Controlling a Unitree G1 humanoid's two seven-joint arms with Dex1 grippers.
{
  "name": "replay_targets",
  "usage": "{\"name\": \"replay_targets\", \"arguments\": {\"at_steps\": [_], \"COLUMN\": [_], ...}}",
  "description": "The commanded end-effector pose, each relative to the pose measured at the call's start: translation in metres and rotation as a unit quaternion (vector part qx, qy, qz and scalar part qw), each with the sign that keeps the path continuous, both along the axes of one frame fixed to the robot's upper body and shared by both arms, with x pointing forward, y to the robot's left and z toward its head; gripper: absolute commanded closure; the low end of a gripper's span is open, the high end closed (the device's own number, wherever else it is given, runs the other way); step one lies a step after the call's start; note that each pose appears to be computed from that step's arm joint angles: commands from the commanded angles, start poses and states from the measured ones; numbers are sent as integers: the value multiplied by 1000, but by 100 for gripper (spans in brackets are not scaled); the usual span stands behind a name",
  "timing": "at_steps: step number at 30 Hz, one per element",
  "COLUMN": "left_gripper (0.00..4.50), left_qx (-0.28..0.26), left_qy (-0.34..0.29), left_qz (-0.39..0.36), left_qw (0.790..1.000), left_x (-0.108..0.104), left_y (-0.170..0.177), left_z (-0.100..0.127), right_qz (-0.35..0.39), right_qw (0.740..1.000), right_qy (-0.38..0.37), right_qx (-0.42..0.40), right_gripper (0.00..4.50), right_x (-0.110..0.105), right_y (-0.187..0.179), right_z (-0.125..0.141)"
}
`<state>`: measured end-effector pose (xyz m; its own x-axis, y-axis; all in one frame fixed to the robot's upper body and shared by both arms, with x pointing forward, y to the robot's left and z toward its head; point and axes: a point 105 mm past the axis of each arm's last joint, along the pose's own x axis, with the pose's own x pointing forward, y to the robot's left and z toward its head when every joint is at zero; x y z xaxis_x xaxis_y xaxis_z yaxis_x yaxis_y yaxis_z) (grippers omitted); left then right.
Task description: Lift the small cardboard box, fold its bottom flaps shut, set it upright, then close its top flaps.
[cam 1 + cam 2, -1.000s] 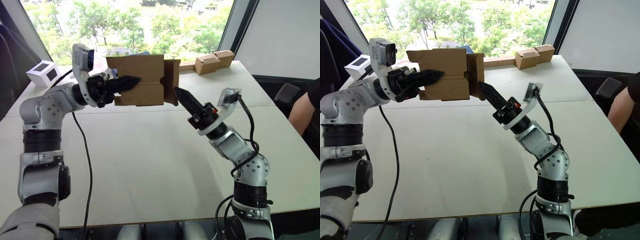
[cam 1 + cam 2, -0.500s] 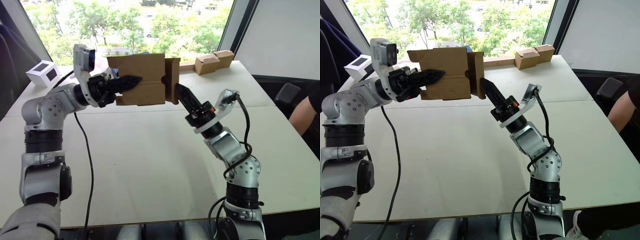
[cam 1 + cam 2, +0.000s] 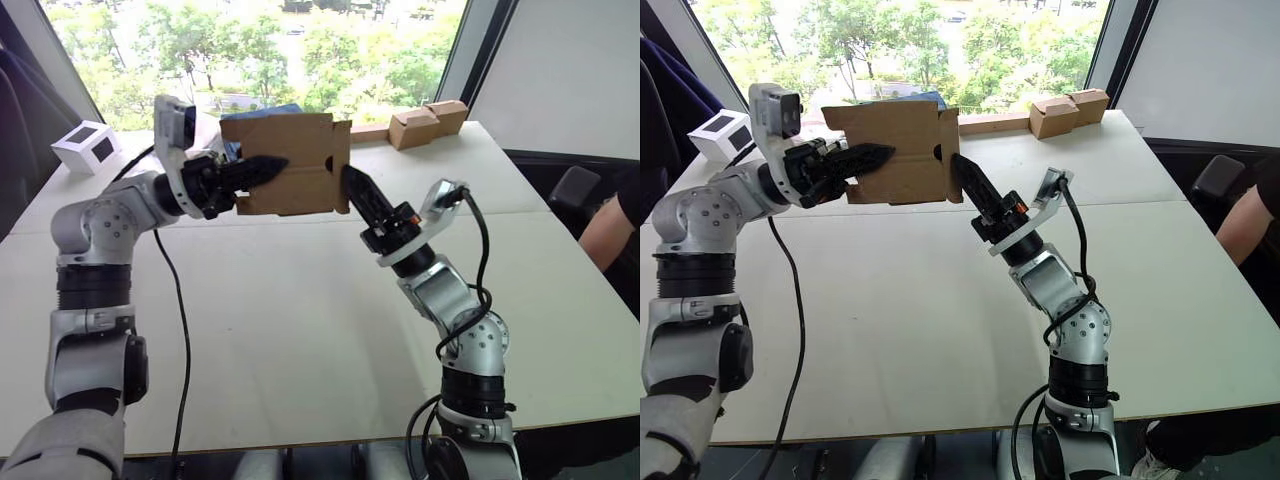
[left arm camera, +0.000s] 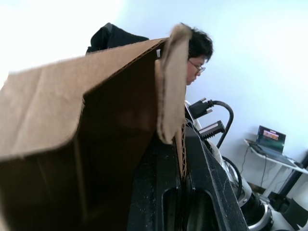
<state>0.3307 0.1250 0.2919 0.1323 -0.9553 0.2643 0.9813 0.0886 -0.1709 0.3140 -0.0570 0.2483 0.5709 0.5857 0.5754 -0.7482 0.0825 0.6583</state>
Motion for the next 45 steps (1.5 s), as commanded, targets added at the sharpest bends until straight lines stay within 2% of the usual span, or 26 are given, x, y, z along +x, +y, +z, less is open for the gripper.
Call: {"name": "replay_targets", "arguments": {"at_steps": [1,24,37,45], "left_gripper": [450,450,450,450], "left_qx": [-9,8,4,20], "left_qy": [-31,-30,-30,-29], "left_qz": [-5,-2,4,3], "left_qw": [999,1000,1000,999], "left_x": [-7,-8,-2,-3], "left_y": [-3,0,-5,-5], "left_z": [10,4,0,-6], "right_qz": [10,-10,10,-29], "right_qw": [1000,1000,1000,999], "right_qy": [-21,1,-5,3], "right_qx": [14,5,8,-14], "right_gripper": [329,329,329,329], "right_x": [-6,2,-7,0], "right_y": [7,11,25,22], "right_z": [13,3,8,2]}}
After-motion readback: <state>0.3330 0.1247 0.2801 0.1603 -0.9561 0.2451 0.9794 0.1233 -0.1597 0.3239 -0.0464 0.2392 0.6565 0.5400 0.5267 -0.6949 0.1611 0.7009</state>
